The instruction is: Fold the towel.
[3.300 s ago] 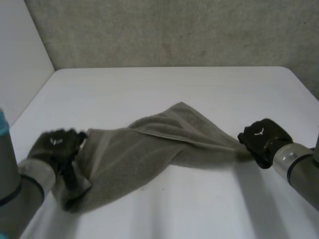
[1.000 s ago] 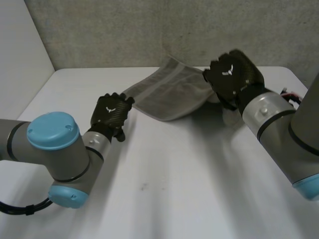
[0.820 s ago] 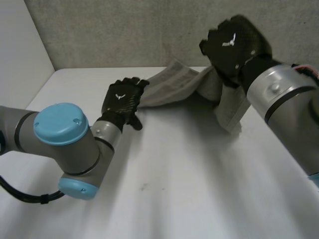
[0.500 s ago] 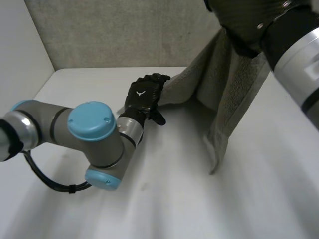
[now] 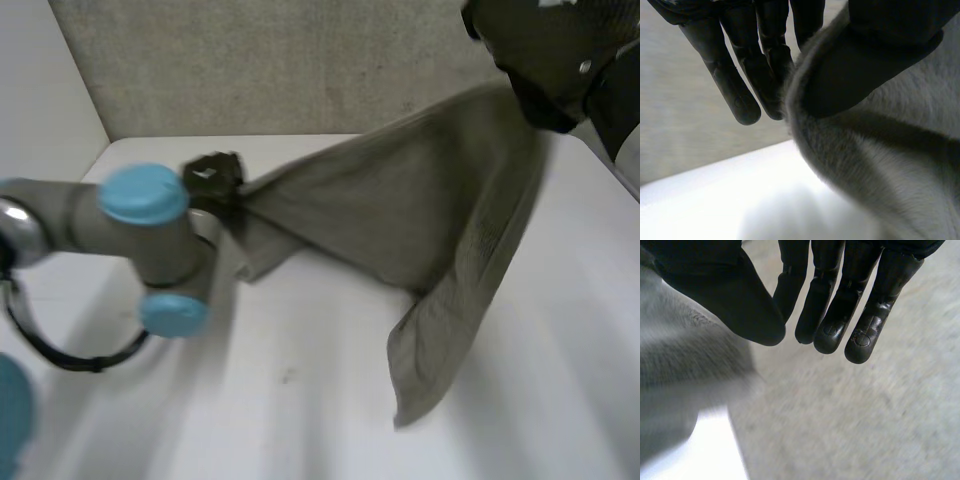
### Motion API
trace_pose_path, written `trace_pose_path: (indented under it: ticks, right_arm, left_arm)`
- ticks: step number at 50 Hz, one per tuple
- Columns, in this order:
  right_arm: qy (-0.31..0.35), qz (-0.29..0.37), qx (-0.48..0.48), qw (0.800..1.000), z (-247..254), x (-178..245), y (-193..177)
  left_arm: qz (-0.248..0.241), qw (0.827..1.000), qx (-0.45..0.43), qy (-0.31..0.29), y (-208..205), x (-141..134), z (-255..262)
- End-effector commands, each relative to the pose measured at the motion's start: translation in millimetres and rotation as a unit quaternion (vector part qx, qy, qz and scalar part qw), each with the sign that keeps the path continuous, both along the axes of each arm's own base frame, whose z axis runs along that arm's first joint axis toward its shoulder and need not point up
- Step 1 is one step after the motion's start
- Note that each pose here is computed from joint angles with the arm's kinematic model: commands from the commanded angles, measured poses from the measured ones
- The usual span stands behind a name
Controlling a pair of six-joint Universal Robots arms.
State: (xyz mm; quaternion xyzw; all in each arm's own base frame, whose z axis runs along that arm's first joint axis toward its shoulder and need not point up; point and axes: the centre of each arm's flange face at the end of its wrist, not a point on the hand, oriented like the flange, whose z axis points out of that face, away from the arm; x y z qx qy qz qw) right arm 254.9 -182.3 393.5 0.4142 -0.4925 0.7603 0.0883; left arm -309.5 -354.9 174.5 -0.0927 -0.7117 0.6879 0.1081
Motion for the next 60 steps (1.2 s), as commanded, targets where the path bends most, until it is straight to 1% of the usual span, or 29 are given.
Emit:
trace_pose_path:
  ticks: [1, 3, 4, 6, 7, 8, 9, 10, 11, 12, 14, 18, 19, 20, 22, 23, 25, 26, 28, 29, 30, 31, 33, 34, 36, 38, 50, 54, 60]
  right_arm:
    - [0.055, -0.038, 0.09, 0.994, -60, -2, -46]
    - [0.069, -0.037, 0.115, 0.99, -75, 0, -48]
    - [0.069, -0.037, 0.116, 0.99, -75, 0, -48]
    - [0.1, -0.035, 0.177, 0.978, -105, 0, -49]
    - [0.1, -0.035, 0.178, 0.978, -106, 0, -49]
    - [0.117, -0.034, 0.212, 0.97, -121, 0, -48]
    - [0.133, -0.033, 0.245, 0.96, -135, -1, -47]
    - [0.133, -0.033, 0.245, 0.96, -136, -1, -47]
    - [0.146, -0.029, 0.277, 0.949, -149, 0, -45]
    - [0.146, -0.029, 0.277, 0.949, -149, 0, -45]
    - [0.153, -0.027, 0.306, 0.939, -165, 2, -47]
    - [0.116, -0.03, 0.309, 0.944, -169, 7, -57]
    - [0.079, -0.033, 0.31, 0.947, -169, 10, -62]
    - [0.079, -0.033, 0.31, 0.947, -169, 10, -62]
    - [-0.001, -0.032, 0.318, 0.947, -163, 15, -71]
    - [-0.002, -0.032, 0.318, 0.947, -163, 15, -71]
    - [-0.065, -0.011, 0.335, 0.94, -160, 23, -79]
    - [-0.065, -0.011, 0.335, 0.94, -160, 23, -79]
    - [-0.107, 0.034, 0.351, 0.93, -156, 35, -85]
    - [-0.108, 0.034, 0.351, 0.929, -156, 36, -85]
    - [-0.122, 0.062, 0.36, 0.923, -155, 43, -87]
    - [-0.122, 0.062, 0.36, 0.923, -155, 43, -87]
    - [-0.135, 0.122, 0.378, 0.908, -157, 60, -92]
    - [-0.135, 0.122, 0.378, 0.908, -157, 60, -92]
    - [-0.139, 0.171, 0.396, 0.891, -164, 83, -92]
    - [-0.138, 0.187, 0.406, 0.884, -171, 95, -92]
    - [-0.105, 0.236, 0.452, 0.854, -232, 147, -81]
    - [-0.089, 0.259, 0.475, 0.836, -253, 158, -68]
    - [-0.079, 0.258, 0.481, 0.834, -259, 159, -66]
  left_arm:
    - [0.031, 0.998, -0.043, -0.04, 21, 60, 77]
    - [-0.013, 0.994, -0.052, -0.099, 54, 63, 99]
    - [-0.013, 0.994, -0.052, -0.099, 54, 63, 99]
    - [-0.041, 0.985, -0.042, -0.164, 84, 73, 107]
    - [-0.041, 0.985, -0.041, -0.164, 84, 73, 107]
    - [-0.054, 0.979, -0.028, -0.197, 97, 77, 104]
    - [-0.054, 0.979, -0.028, -0.197, 97, 77, 104]
    - [-0.064, 0.971, -0.008, -0.229, 108, 80, 99]
    - [-0.074, 0.962, 0.017, -0.261, 117, 83, 92]
    - [-0.074, 0.962, 0.017, -0.261, 117, 83, 92]
    - [-0.089, 0.948, 0.058, -0.301, 127, 87, 78]
    - [-0.094, 0.944, 0.076, -0.306, 129, 89, 69]
    - [-0.094, 0.943, 0.084, -0.309, 128, 89, 64]
    - [-0.094, 0.943, 0.084, -0.309, 128, 89, 64]
    - [-0.088, 0.941, 0.096, -0.314, 127, 91, 55]
    - [-0.088, 0.941, 0.096, -0.314, 127, 91, 55]
    - [-0.087, 0.939, 0.101, -0.318, 131, 90, 52]
    - [-0.087, 0.939, 0.101, -0.318, 131, 90, 52]
    - [-0.085, 0.938, 0.103, -0.321, 133, 91, 51]
    - [-0.082, 0.937, 0.104, -0.323, 136, 92, 52]
    - [-0.08, 0.937, 0.101, -0.324, 141, 92, 55]
    - [-0.08, 0.937, 0.101, -0.324, 141, 92, 55]
    - [-0.084, 0.94, 0.078, -0.323, 157, 90, 67]
    - [-0.084, 0.94, 0.077, -0.323, 157, 90, 67]
    - [-0.09, 0.941, 0.062, -0.319, 167, 87, 74]
    - [-0.1, 0.943, 0.037, -0.315, 184, 85, 85]
    - [-0.118, 0.947, -0.015, -0.3, 218, 86, 106]
    - [-0.118, 0.947, -0.021, -0.298, 222, 87, 109]
    - [-0.117, 0.947, -0.024, -0.298, 220, 86, 109]
